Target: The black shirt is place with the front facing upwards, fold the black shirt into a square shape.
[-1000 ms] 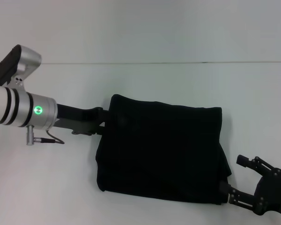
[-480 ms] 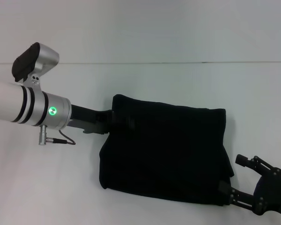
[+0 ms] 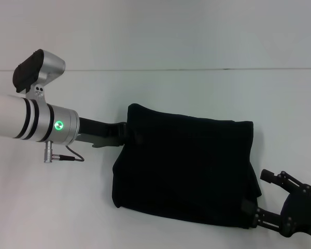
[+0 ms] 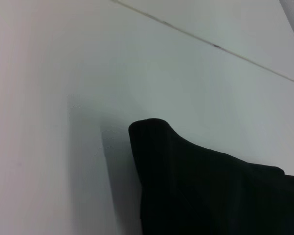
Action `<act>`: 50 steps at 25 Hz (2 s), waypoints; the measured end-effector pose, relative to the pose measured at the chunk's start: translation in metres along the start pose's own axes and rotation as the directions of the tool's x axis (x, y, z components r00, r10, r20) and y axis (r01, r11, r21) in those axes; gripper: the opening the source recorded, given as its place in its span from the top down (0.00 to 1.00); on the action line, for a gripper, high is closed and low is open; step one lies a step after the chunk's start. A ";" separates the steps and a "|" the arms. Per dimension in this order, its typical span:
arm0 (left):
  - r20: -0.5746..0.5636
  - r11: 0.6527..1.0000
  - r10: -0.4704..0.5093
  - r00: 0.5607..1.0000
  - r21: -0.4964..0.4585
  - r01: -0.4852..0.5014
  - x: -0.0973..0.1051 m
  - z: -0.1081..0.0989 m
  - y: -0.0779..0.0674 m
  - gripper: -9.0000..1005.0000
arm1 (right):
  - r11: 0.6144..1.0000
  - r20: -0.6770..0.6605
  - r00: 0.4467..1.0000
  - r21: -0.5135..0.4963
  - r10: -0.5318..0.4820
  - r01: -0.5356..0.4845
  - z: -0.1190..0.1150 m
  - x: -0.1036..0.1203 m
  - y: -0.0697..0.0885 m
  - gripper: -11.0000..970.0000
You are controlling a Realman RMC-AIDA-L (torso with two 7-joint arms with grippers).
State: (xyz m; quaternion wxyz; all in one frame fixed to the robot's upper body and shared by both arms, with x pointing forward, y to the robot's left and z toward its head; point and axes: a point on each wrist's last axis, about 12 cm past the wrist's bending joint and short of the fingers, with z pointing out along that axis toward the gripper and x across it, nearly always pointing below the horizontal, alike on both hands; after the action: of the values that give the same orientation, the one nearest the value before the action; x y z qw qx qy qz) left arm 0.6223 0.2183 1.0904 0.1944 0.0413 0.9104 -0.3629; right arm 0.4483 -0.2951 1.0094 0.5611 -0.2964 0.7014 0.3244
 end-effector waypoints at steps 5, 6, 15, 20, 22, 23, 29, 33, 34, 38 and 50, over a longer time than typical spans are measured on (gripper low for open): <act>-0.004 1.000 0.010 1.000 0.001 -0.010 0.000 0.000 -0.001 0.89 | 1.000 0.002 1.000 0.001 0.001 -0.001 0.000 0.000 0.000 0.03; -0.004 1.000 0.011 1.000 0.002 -0.011 0.000 0.001 -0.001 0.89 | 1.000 0.003 1.000 0.001 0.001 -0.001 0.001 0.000 0.000 0.03; 0.074 0.998 -0.033 0.997 0.053 0.029 -0.004 -0.003 0.000 0.94 | 1.000 0.006 1.000 0.002 0.001 -0.001 0.001 -0.001 0.000 0.03; 0.172 0.995 -0.092 0.981 0.060 0.082 -0.008 -0.009 0.010 0.92 | 1.000 0.010 1.000 0.005 -0.003 0.003 0.002 -0.002 -0.001 0.03; 0.186 0.994 -0.099 0.978 0.059 0.089 -0.008 -0.010 0.012 0.91 | 1.000 0.012 1.000 0.004 -0.005 0.005 0.003 -0.003 -0.002 0.03; 0.207 0.993 -0.110 0.972 0.057 0.100 -0.009 -0.011 0.015 0.91 | 1.000 0.012 1.000 0.003 -0.005 0.005 0.003 -0.003 -0.002 0.03; 0.270 0.973 -0.231 0.935 0.079 0.218 0.007 -0.020 0.039 0.88 | 1.000 0.017 1.000 0.002 -0.007 0.007 0.004 -0.005 -0.004 0.03; 0.306 0.936 -0.346 0.887 0.171 0.306 0.032 -0.029 0.055 0.87 | 1.000 0.023 1.000 0.011 -0.010 0.010 0.004 -0.006 -0.005 0.03; 0.311 0.930 -0.361 0.879 0.191 0.314 0.037 -0.030 0.057 0.86 | 1.000 0.025 1.000 0.014 -0.010 0.010 0.004 -0.006 -0.005 0.03; 0.319 0.920 -0.374 0.871 0.247 0.305 0.052 -0.034 0.060 0.85 | 1.000 0.030 0.999 0.016 -0.013 0.013 0.005 -0.008 -0.007 0.03; 0.318 0.953 -0.241 0.917 0.258 0.161 0.057 -0.036 0.055 0.79 | 1.000 0.033 0.999 0.012 -0.015 0.015 0.007 -0.009 -0.008 0.03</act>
State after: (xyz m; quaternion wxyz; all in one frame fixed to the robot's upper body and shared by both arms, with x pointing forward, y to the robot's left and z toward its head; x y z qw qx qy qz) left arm 0.5698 0.2792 1.0570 0.3066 -0.0956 0.8141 -0.4839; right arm 0.4602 -0.2937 1.0162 0.5767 -0.2929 0.6919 0.3209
